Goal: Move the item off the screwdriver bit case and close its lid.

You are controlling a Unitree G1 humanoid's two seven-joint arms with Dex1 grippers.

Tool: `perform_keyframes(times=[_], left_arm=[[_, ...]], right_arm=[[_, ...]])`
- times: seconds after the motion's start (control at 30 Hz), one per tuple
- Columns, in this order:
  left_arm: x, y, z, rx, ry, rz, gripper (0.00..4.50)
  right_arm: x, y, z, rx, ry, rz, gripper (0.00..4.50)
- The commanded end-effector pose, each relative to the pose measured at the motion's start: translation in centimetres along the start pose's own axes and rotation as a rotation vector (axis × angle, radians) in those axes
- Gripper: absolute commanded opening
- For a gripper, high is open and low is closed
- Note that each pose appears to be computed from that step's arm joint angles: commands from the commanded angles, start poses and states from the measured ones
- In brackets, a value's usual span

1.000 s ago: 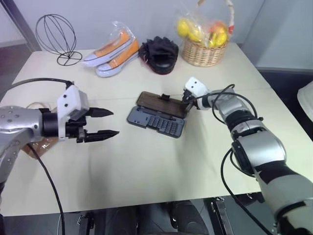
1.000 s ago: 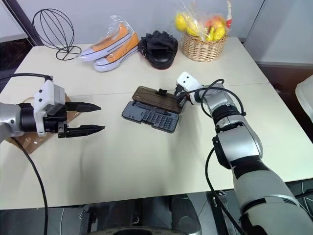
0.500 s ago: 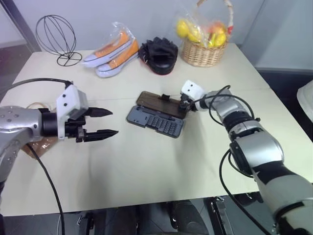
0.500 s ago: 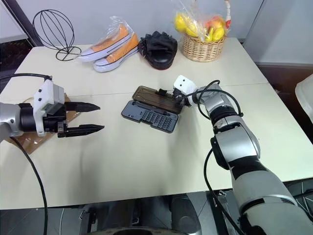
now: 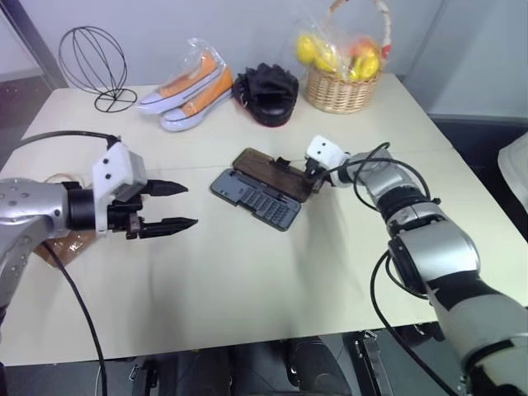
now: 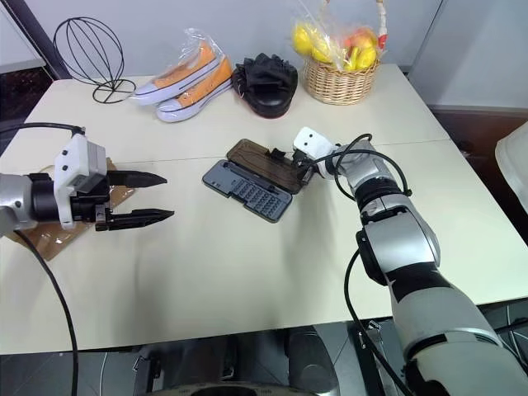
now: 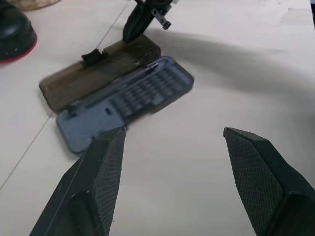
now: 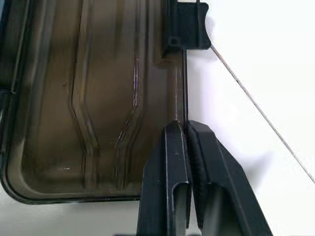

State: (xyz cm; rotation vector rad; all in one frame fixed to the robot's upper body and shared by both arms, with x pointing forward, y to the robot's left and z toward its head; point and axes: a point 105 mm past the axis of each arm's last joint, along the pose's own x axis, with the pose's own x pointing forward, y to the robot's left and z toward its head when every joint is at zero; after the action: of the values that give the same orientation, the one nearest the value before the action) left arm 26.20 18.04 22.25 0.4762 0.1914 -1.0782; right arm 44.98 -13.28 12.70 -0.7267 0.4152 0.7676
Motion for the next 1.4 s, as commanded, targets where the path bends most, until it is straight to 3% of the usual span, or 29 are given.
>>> perform_keyframes(times=[0.03,0.37,0.67,0.97,1.23,1.4], left_arm=[[-0.7,0.2,0.6,0.024,-0.011,0.017,3.32],[-1.3,-0.6,0.1,-0.021,0.01,-0.067,3.32],[-2.4,-5.0,-1.3,-0.114,0.103,-0.257,3.32],[-1.7,-8.1,-2.0,-0.157,0.106,-0.348,3.32],[-0.2,-8.0,-2.5,-0.193,0.033,-0.277,3.32],[0.6,-8.5,-4.1,-0.199,0.051,-0.277,3.32]], right_arm=[[0.7,2.3,-1.3,-0.015,0.02,0.116,0.03],[-0.9,5.1,1.4,-0.263,-0.228,0.347,0.03],[-2.5,8.8,2.3,-0.431,-0.366,0.529,0.03],[-2.2,9.4,2.3,-0.492,-0.336,0.532,0.03],[-2.8,9.4,2.3,-0.469,-0.347,0.512,0.03],[-2.9,9.6,2.2,-0.458,-0.344,0.498,0.03]])
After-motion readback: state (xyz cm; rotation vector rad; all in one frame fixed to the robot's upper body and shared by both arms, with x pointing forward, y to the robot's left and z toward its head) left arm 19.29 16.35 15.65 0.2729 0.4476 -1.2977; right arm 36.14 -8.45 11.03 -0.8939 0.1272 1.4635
